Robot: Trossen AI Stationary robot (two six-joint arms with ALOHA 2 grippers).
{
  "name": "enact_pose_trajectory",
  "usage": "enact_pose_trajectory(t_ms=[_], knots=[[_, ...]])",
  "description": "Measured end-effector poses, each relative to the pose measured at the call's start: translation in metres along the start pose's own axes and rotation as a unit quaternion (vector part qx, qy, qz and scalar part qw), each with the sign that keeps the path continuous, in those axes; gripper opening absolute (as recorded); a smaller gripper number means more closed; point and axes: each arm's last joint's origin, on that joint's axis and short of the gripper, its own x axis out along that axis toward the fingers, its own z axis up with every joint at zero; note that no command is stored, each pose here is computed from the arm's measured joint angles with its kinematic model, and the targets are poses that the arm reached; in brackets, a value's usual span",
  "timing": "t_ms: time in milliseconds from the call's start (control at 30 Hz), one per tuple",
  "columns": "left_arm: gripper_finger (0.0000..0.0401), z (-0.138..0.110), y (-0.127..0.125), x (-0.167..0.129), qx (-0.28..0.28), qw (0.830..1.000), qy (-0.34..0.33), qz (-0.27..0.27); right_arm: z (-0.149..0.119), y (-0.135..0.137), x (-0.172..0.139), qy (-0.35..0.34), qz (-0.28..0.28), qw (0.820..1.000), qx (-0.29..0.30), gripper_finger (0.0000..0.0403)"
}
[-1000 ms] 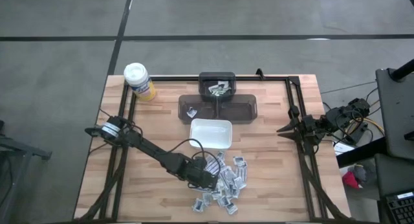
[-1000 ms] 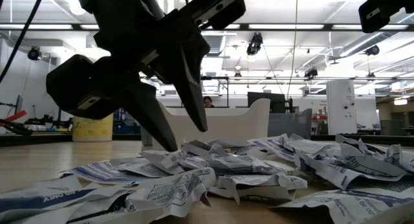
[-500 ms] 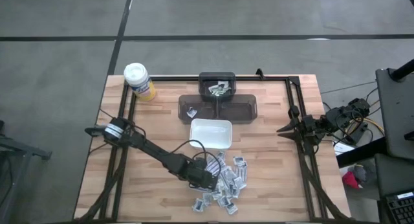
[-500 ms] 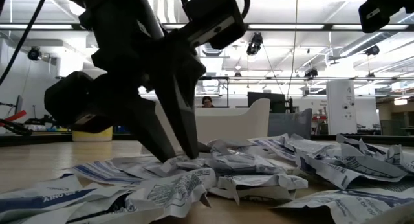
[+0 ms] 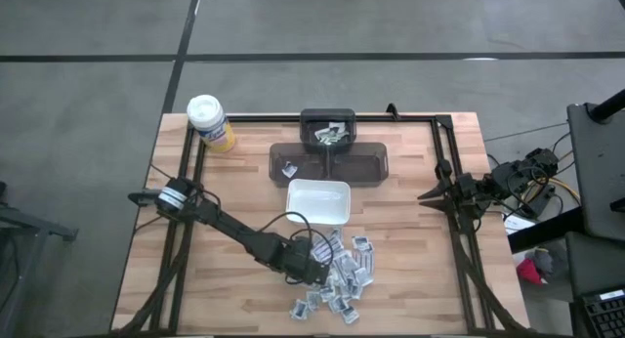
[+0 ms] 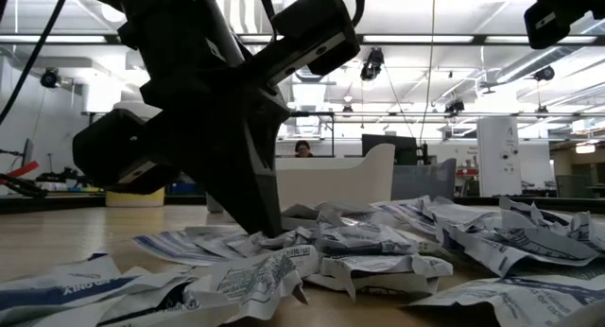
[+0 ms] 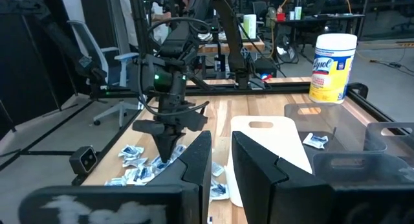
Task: Pick & Place First Aid Supplies
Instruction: Put the alcohol pad into the left black bin
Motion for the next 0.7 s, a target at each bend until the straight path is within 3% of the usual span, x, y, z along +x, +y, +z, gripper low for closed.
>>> enact_pose_trajectory(t_ms=[367, 567, 700], knots=[[0.0001, 0.000, -0.010, -0.018, 0.025, 1.000, 0.005, -0.016, 0.000, 0.000, 0.000, 0.000, 0.000, 1.000, -0.002, 0.0059], [0.0000, 0.002, -0.014, -0.047, 0.060, 0.998, 0.004, -0.018, 0.000, 0.000, 0.000, 0.000, 0.000, 1.000, -0.002, 0.0059], [0.0000, 0.007, -0.019, -0.072, 0.084, 0.995, -0.043, -0.043, 0.000, 0.000, 0.000, 0.000, 0.000, 1.000, -0.002, 0.0059]])
